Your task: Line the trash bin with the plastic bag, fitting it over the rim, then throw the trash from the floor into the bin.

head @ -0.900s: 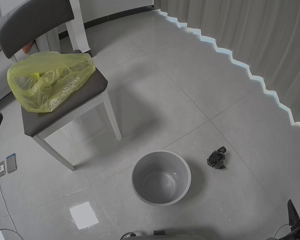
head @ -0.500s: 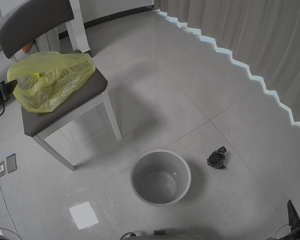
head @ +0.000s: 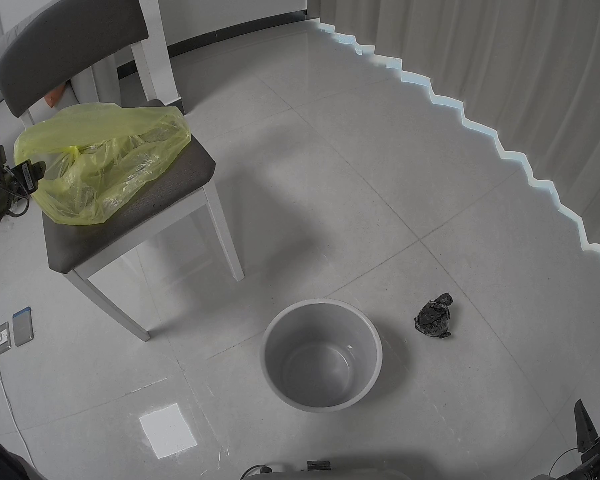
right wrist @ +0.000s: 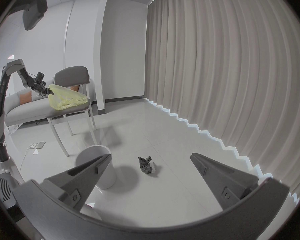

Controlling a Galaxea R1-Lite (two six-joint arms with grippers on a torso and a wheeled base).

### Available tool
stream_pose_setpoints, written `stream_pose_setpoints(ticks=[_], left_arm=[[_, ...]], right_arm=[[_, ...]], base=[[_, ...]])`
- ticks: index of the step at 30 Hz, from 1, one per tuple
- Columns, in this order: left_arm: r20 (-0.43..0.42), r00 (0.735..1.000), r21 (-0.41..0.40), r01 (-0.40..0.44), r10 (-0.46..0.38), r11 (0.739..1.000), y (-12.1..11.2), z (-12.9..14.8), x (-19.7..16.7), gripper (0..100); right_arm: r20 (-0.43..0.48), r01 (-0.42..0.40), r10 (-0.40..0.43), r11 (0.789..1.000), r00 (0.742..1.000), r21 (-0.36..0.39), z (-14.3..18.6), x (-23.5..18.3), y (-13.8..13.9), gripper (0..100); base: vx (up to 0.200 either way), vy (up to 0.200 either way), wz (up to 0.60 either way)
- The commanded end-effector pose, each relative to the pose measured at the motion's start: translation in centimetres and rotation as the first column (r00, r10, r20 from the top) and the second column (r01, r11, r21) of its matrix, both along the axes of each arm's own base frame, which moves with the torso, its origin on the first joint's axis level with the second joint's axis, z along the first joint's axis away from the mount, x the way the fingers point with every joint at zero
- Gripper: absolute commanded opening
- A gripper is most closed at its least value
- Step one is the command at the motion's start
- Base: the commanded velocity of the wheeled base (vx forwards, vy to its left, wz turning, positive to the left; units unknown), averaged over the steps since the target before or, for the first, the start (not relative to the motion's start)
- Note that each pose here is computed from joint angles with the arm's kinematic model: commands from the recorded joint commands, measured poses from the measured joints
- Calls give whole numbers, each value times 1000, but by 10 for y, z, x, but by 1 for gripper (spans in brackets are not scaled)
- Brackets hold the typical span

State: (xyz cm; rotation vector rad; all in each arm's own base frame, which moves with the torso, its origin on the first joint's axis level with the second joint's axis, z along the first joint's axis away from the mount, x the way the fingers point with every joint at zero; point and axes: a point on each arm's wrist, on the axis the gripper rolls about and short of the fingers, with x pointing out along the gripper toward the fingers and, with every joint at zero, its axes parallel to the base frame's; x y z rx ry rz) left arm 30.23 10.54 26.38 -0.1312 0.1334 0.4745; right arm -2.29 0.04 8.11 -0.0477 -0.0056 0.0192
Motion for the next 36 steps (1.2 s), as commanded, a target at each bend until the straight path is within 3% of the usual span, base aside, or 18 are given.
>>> stream_pose_setpoints(ticks=[1,2,3,5,9,15,18,19,20,22,23,24,26,27,28,29,34,36], left_arm=[[-22,1000,-8,-2,2,1000,9,-19,26,100],[-19,1000,-8,0,0,1000,10,-19,27,100],[-10,1000,-5,1,-1,1000,10,-18,28,0],[-7,1000,-5,3,-3,1000,9,-17,27,0],[10,1000,-2,4,-4,1000,7,-9,21,0],[61,996,8,71,-71,997,-2,9,4,0],[155,952,47,261,-265,964,-37,50,-36,0],[160,944,50,283,-287,958,-41,53,-40,0],[188,892,72,404,-410,912,-65,72,-63,0],[212,816,102,529,-538,843,-93,95,-90,0],[227,762,115,598,-607,793,-109,107,-105,0],[231,730,119,636,-644,763,-118,113,-113,0],[252,583,142,768,-773,625,-148,130,-148,0],[257,530,154,803,-808,576,-155,135,-160,0],[257,530,154,803,-808,576,-155,135,-160,0],[242,428,195,858,-871,476,-165,143,-181,0],[97,297,253,916,-950,312,-174,140,-206,0],[52,287,228,929,-956,291,-173,140,-210,0]], right_arm=[[0,1,-1,1000,1000,-8,-5,0,0,100],[0,-1,1,1000,1000,-8,-5,0,0,100],[0,-2,2,1000,1000,-14,-5,0,0,100],[15,-2,2,1000,1000,-17,-3,0,0,100],[185,-59,54,998,981,20,34,-10,1,100],[104,-118,116,993,988,20,70,2,2,100],[88,-174,172,985,981,20,122,20,4,100],[85,-177,175,984,981,20,126,22,4,100],[67,-198,196,980,978,22,149,38,4,100],[45,-214,212,977,976,23,173,59,5,100],[33,-224,223,974,974,26,184,71,6,100],[27,-234,233,972,972,25,190,78,6,100],[5,-276,276,960,961,33,211,107,11,100],[-7,-295,295,955,955,36,217,118,14,100],[-7,-295,295,955,955,36,217,118,14,100],[-33,-323,325,945,945,42,228,146,21,100],[-80,-343,346,938,935,47,239,196,42,100],[-92,-349,352,936,931,48,241,211,47,100]], base=[[0,0,0],[0,0,0],[0,0,0],[0,0,0],[0,0,0],[0,0,0],[0,0,0],[0,0,0],[0,0,0],[0,0,0],[0,0,0],[0,0,0],[0,0,0],[0,0,0],[0,0,0],[0,0,0],[0,0,0],[0,0,0]])
